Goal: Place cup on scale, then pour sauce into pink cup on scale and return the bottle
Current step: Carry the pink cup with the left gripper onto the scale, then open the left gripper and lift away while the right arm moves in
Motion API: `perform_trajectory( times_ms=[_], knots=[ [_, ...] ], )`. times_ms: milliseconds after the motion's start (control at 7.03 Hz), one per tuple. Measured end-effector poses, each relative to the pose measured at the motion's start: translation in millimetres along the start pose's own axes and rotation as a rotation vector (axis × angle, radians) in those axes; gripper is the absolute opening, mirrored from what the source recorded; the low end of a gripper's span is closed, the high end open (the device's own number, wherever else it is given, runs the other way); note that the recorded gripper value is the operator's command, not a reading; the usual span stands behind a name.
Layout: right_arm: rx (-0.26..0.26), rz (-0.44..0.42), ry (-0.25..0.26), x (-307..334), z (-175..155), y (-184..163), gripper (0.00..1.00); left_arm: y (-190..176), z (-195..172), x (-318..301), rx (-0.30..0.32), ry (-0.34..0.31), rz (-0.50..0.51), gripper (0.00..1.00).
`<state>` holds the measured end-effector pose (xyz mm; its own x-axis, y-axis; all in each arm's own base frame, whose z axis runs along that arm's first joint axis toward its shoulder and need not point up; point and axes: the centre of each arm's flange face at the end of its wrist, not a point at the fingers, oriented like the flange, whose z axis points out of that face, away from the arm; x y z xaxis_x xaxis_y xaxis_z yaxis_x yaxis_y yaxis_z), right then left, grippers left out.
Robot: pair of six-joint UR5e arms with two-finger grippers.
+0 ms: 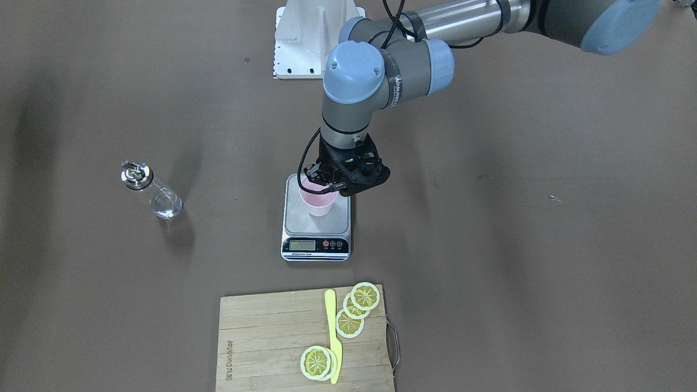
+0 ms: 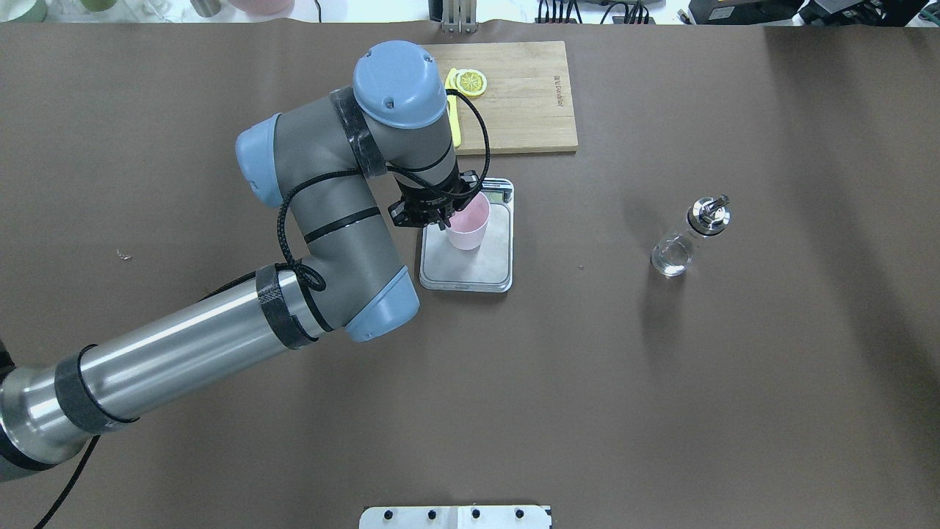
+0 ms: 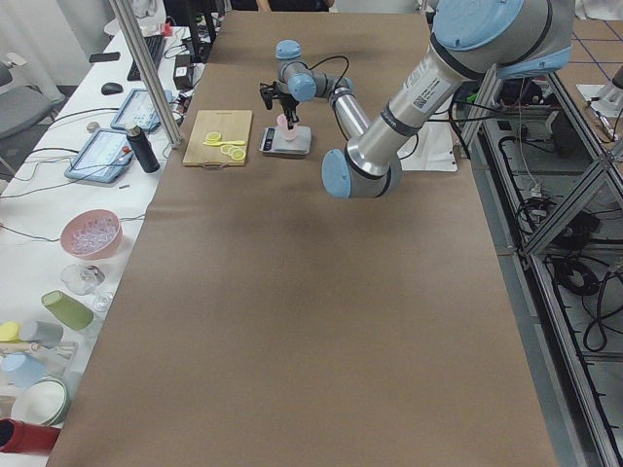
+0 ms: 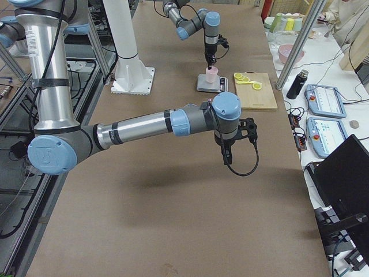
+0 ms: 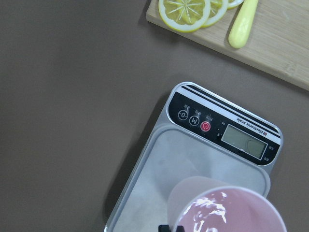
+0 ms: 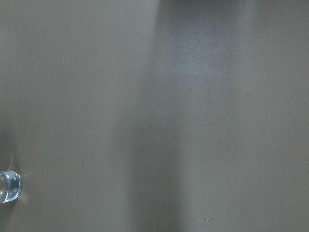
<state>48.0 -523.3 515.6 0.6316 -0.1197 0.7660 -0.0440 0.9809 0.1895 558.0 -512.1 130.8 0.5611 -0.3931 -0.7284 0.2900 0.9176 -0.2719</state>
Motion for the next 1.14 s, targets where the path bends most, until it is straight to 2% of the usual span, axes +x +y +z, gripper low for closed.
perform_trajectory(
  times_ms=[142, 711, 853, 1137],
  knots=[
    [0.000, 0.000, 0.000, -1, 0, 0, 1.00, 2, 1, 0, -0.002, 0.000, 0.003, 0.97],
    [0.028, 0.004, -0.005, -32, -13, -10, 1.00, -7, -11, -15, 0.027, 0.023, 0.013, 0.98],
    [0.048, 0.023, -0.002, -62, -22, -10, 1.00, -20, -22, -39, 0.044, 0.031, 0.024, 0.98],
    [0.101, -0.043, 0.011, -135, -40, 4, 1.00, -51, -39, -102, 0.081, 0.021, 0.082, 0.98]
  ],
)
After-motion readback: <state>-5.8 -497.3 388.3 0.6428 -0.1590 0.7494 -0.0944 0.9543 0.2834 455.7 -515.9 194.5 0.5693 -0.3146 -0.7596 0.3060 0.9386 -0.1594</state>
